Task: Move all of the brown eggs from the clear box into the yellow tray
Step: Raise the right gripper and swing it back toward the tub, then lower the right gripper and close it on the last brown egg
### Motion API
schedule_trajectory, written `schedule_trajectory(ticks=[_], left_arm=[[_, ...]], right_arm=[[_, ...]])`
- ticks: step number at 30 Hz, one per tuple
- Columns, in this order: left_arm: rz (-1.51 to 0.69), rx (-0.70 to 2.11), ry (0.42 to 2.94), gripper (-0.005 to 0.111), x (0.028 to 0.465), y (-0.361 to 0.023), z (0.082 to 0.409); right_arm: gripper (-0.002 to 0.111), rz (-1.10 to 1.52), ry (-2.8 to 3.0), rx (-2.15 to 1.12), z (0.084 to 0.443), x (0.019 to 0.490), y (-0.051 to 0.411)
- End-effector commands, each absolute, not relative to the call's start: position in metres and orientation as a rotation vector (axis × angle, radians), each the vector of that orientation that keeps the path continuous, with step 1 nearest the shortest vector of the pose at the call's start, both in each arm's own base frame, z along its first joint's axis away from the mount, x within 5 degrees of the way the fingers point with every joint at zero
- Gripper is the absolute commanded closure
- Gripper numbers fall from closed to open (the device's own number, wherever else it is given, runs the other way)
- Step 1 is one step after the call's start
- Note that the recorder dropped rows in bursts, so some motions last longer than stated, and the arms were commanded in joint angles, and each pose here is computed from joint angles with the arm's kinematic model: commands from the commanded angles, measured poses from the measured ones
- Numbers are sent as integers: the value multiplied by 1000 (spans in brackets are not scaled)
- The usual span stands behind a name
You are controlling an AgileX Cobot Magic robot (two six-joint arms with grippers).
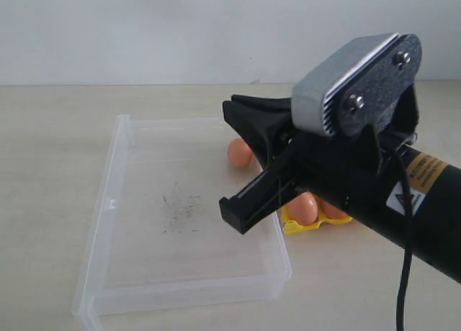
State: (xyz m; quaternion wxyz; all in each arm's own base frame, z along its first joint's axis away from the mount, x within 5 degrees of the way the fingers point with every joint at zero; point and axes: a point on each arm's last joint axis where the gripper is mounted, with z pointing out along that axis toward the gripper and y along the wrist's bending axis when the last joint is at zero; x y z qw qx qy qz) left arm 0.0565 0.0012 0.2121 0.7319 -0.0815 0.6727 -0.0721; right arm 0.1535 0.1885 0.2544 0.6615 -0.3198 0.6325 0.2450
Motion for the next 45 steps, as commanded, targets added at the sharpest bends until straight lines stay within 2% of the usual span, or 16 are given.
schedule_trajectory(ticks=[1,4,6,9,14,18,20,25,32,34,35,36,37,39,45], left_arm=[[-162,-170,1476,103,56,1,213],[-162,-170,1476,103,56,1,213],[-162,-170,1476,103,56,1,213],[-162,-170,1476,103,56,1,213],[-162,-170,1476,103,56,1,213],[-162,-170,1476,103,56,1,213],[-162,-170,1476,103,56,1,213],[-162,-170,1476,103,56,1,213],[-162,-170,1476,103,56,1,213],[-162,-170,1476,103,56,1,213],[-162,-170,1476,103,56,1,213],[-162,-170,1476,103,56,1,213],[-162,-170,1476,103,56,1,213],[-162,-170,1476,103,56,1,213],[-162,-170,1476,103,56,1,213]], right_arm=[[107,754,1327,-489,275,153,186],[107,846,1213,-385,290,152,184],[107,774,1162,-470,294,153,190],[107,551,1197,-750,287,160,207],[107,209,1505,-1414,249,172,228],[107,158,1630,-1617,232,177,236],[107,187,1744,-1581,231,185,242],[107,277,2294,-1153,236,237,250],[106,232,2519,-1018,223,292,272],[97,216,2599,-915,217,316,281],[86,158,2670,-816,211,335,282],[81,126,2696,-783,209,343,280],[65,53,2766,-682,204,360,276],[54,9,2838,-534,198,380,271],[55,213,2672,-408,200,405,287]])
